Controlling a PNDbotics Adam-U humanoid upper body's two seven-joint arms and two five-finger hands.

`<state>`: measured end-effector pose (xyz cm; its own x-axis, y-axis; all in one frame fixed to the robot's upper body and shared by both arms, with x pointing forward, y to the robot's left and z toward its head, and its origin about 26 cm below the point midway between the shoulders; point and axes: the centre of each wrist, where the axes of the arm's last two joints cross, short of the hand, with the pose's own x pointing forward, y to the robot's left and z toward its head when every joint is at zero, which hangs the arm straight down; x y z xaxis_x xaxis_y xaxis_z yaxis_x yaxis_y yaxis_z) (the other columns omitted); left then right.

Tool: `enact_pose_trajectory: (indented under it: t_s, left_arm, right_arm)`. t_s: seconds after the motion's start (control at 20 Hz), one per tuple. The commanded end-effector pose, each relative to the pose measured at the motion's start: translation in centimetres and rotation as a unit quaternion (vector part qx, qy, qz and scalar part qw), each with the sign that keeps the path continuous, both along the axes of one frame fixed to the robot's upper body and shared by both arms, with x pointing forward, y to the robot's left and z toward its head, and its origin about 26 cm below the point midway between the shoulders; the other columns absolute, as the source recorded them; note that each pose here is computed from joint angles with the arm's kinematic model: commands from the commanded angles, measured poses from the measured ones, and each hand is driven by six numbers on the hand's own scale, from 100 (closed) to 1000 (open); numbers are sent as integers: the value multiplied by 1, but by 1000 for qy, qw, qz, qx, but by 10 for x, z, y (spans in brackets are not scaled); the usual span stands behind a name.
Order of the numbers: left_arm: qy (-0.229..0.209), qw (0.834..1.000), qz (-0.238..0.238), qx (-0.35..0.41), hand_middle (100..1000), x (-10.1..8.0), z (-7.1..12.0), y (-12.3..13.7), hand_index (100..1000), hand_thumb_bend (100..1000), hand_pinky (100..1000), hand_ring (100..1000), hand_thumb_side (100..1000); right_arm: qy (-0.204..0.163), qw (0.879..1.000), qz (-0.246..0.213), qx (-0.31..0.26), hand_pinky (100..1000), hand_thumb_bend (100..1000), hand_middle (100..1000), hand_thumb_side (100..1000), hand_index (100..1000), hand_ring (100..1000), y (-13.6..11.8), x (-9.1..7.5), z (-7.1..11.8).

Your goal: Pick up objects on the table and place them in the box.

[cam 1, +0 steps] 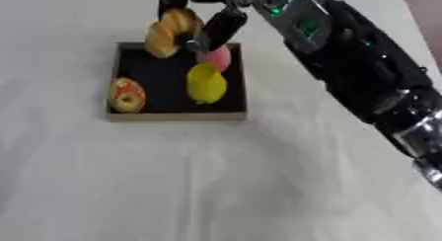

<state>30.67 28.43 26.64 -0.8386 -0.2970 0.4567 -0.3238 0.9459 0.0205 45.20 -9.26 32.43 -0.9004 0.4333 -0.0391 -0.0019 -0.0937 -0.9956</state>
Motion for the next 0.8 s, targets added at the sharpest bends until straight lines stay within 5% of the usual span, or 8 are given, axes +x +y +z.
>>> enact_pose_trajectory:
  t_s: [0.05,0.45,0.65,0.8]
  left_arm:
    - [-20,1000,-7,7,698,-3,10,-2,804,100,792,793,444]
    - [-24,1000,-11,6,697,-3,12,-3,803,100,792,792,446]
    - [-23,1000,-11,6,697,-3,12,-3,803,100,791,792,447]
    - [-21,1000,-9,5,696,-3,11,-3,803,100,790,791,446]
  right_arm:
    - [-7,1000,9,-12,750,100,514,109,654,707,12,3,0]
    - [22,998,8,-64,783,100,582,262,711,775,13,20,-31]
    - [29,996,5,-83,847,100,737,437,847,881,7,25,-32]
    - [23,996,1,-88,879,187,794,467,894,927,4,27,-29]
